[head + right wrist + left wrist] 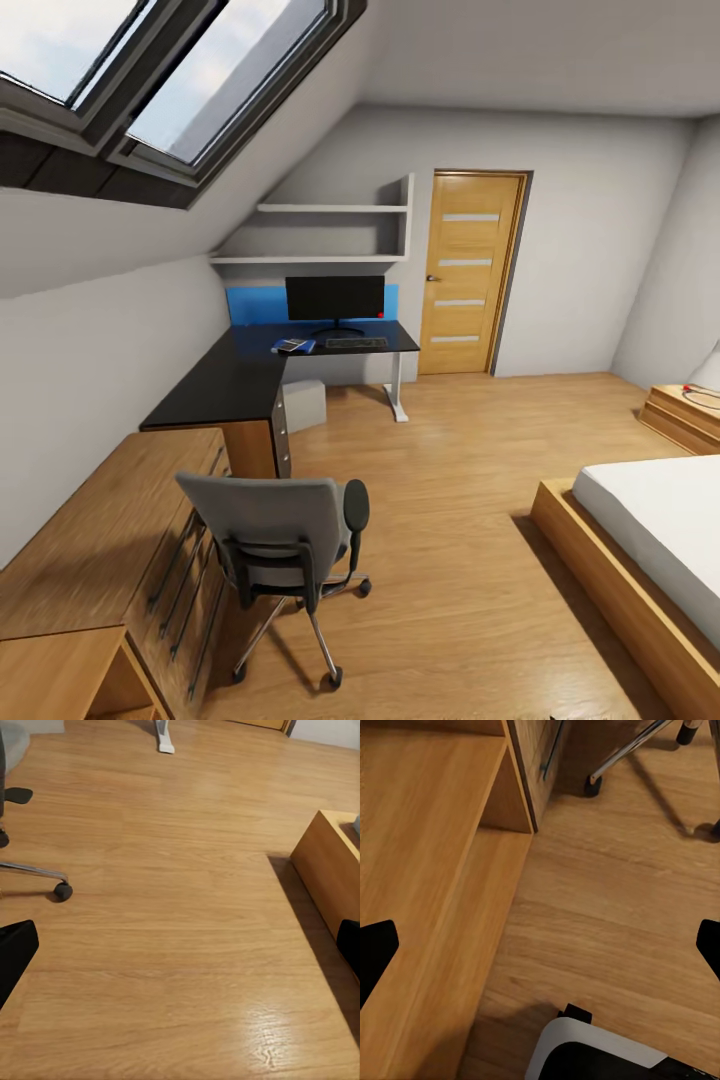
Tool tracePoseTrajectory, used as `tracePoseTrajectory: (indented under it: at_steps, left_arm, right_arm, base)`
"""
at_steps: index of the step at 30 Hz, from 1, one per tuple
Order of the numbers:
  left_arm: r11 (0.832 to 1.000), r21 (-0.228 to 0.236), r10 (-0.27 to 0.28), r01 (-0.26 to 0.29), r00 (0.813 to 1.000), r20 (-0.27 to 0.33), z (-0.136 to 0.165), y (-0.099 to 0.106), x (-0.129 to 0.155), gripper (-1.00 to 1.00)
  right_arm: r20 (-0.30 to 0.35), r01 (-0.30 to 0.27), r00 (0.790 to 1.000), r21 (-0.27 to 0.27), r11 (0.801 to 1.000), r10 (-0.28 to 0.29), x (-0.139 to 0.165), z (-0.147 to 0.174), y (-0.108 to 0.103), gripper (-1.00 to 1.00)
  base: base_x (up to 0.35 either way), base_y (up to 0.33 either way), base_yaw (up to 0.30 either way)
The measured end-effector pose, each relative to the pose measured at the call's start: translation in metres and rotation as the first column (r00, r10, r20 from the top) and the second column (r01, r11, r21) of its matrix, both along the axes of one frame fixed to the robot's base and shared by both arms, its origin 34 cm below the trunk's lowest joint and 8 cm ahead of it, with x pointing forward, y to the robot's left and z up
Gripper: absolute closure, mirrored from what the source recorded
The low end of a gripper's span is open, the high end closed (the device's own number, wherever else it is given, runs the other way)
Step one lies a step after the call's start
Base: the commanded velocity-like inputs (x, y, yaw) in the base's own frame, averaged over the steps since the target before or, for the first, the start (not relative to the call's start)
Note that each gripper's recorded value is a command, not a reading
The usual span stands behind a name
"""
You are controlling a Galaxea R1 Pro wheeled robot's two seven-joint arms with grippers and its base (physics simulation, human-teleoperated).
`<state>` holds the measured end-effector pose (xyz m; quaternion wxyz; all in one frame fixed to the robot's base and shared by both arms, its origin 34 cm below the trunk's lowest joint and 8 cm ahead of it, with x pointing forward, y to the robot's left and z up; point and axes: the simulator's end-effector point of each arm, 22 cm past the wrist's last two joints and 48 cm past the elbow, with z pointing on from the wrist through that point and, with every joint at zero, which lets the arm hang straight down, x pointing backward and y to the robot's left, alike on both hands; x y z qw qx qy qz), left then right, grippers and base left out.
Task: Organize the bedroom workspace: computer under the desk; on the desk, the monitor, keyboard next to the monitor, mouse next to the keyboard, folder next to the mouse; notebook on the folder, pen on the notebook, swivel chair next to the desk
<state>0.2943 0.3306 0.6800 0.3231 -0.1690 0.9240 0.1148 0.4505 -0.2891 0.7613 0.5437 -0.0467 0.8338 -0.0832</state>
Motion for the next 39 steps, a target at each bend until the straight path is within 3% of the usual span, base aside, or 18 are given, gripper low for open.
tracePoseTrajectory:
  at_steps: [30, 39]
  left_arm:
    - [1.000, 0.000, 0.000, 0.000, 1.000, 0.001, 0.000, 0.000, 0.000, -1.00]
    - [1.000, 0.005, 0.016, -0.016, 0.997, 0.072, 0.012, -0.001, 0.019, -1.00]
  right_arm:
    - [0.000, 0.000, 1.000, 0.000, 1.000, 0.000, 0.000, 0.000, 0.000, -1.00]
    - [-0.023, 0.003, 1.000, -0.004, 1.000, -0.003, -0.002, -0.005, 0.000, -1.00]
  base:
    - [-0.038, 0.029, 0.000]
    - [0.000, 0.000, 0.000]
